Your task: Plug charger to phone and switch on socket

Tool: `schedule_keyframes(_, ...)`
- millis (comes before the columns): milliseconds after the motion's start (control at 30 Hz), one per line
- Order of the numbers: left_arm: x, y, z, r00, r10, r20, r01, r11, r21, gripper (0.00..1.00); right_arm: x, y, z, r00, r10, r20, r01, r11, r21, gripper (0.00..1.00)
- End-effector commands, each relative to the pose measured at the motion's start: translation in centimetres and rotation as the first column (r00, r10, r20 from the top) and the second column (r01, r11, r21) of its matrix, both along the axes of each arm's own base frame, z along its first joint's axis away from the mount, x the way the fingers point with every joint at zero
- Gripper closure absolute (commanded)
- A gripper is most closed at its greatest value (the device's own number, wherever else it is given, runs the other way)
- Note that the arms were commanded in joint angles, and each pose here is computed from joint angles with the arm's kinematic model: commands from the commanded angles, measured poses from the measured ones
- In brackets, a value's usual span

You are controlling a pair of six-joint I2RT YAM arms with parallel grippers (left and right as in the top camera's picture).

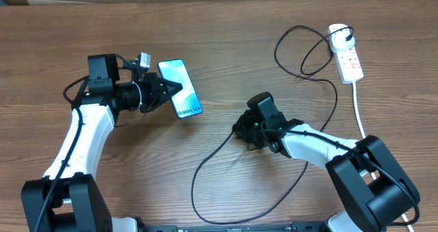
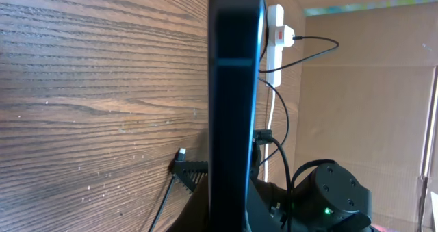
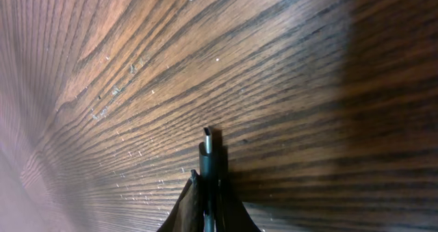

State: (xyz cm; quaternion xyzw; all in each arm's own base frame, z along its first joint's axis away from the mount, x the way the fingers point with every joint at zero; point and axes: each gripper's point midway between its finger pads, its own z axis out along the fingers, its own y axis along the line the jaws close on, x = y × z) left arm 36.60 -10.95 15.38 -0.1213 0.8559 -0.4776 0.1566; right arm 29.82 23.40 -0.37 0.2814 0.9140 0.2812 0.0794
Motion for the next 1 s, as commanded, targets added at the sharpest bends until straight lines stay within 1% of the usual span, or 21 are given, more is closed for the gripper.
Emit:
schedule_keyframes(0,0.4,0.2,1.8,0.998,-0.014,0.069,0.014,1.000,-0.003,0.96,-1.5,-0.8,-2.4,0.998,0.021,-0.058,-0.023,0.999,-0.046,0.96)
schedule_keyframes(67,0.2,-0.1,2.1,0.996,-0.032,0.079,0.033,0.999,-0.018,0.96,-1.3,0.1,-1.6,0.997,0.070,-0.032,-0.070,0.997,-0.011,0.96)
schedule_keyframes(133,0.1,-0.5,2.8,0.991,-0.066,0.117,0.071,0.997,-0.042,0.96,-1.0,1.2,-0.2,0.989,0.143,0.023,-0.144,0.989,0.034,0.96)
schedule_keyframes(233,-0.2,-1.3,4.3,0.978,-0.116,0.175,0.136,0.985,-0.108,0.96,-0.8,3.0,3.5,0.958,0.246,0.147,-0.262,0.959,0.108,0.96)
schedule_keyframes(333,-0.8,-2.3,6.8,0.946,-0.180,0.268,0.236,0.952,-0.193,0.96,-0.9,4.2,7.7,0.916,0.301,0.264,-0.350,0.922,0.166,0.96)
schedule_keyframes(400,-1.1,-2.6,8.2,0.936,-0.201,0.288,0.276,0.928,-0.252,0.96,-1.4,4.8,10.5,0.880,0.334,0.337,-0.415,0.886,0.205,0.96)
schedule_keyframes(467,-1.4,-2.8,9.5,0.933,-0.218,0.287,0.305,0.901,-0.307,0.96,-2.5,5.4,13.6,0.823,0.382,0.421,-0.507,0.829,0.239,0.96)
schedule_keyframes(500,-1.5,-2.9,10.2,0.925,-0.232,0.300,0.328,0.887,-0.325,0.96,-3.3,5.7,15.4,0.782,0.409,0.471,-0.563,0.788,0.251,0.96)
schedule_keyframes(533,-1.7,-3.0,10.8,0.917,-0.247,0.313,0.351,0.873,-0.339,0.96,-4.0,5.9,16.5,0.753,0.425,0.502,-0.599,0.758,0.258,0.96)
schedule_keyframes(667,-2.2,-3.1,12.7,0.897,-0.288,0.336,0.407,0.834,-0.372,0.96,-7.6,6.5,21.0,0.604,0.487,0.631,-0.759,0.593,0.269,0.96)
schedule_keyframes(733,-2.3,-3.2,13.3,0.899,-0.300,0.321,0.413,0.824,-0.388,0.96,-8.9,6.6,22.1,0.570,0.498,0.654,-0.793,0.540,0.281,0.96)
schedule_keyframes(867,-2.5,-3.2,13.6,0.924,-0.310,0.222,0.379,0.811,-0.445,0.95,-10.5,6.9,22.9,0.536,0.517,0.668,-0.830,0.469,0.303,0.96)
schedule_keyframes(933,-2.5,-3.2,13.6,0.926,-0.310,0.216,0.376,0.811,-0.448,0.96,-10.9,7.0,23.1,0.525,0.522,0.672,-0.839,0.448,0.308,0.96)
schedule_keyframes(967,-2.5,-3.2,13.6,0.926,-0.310,0.217,0.376,0.811,-0.448,0.96,-11.2,7.0,23.5,0.509,0.523,0.684,-0.852,0.423,0.310,0.96)
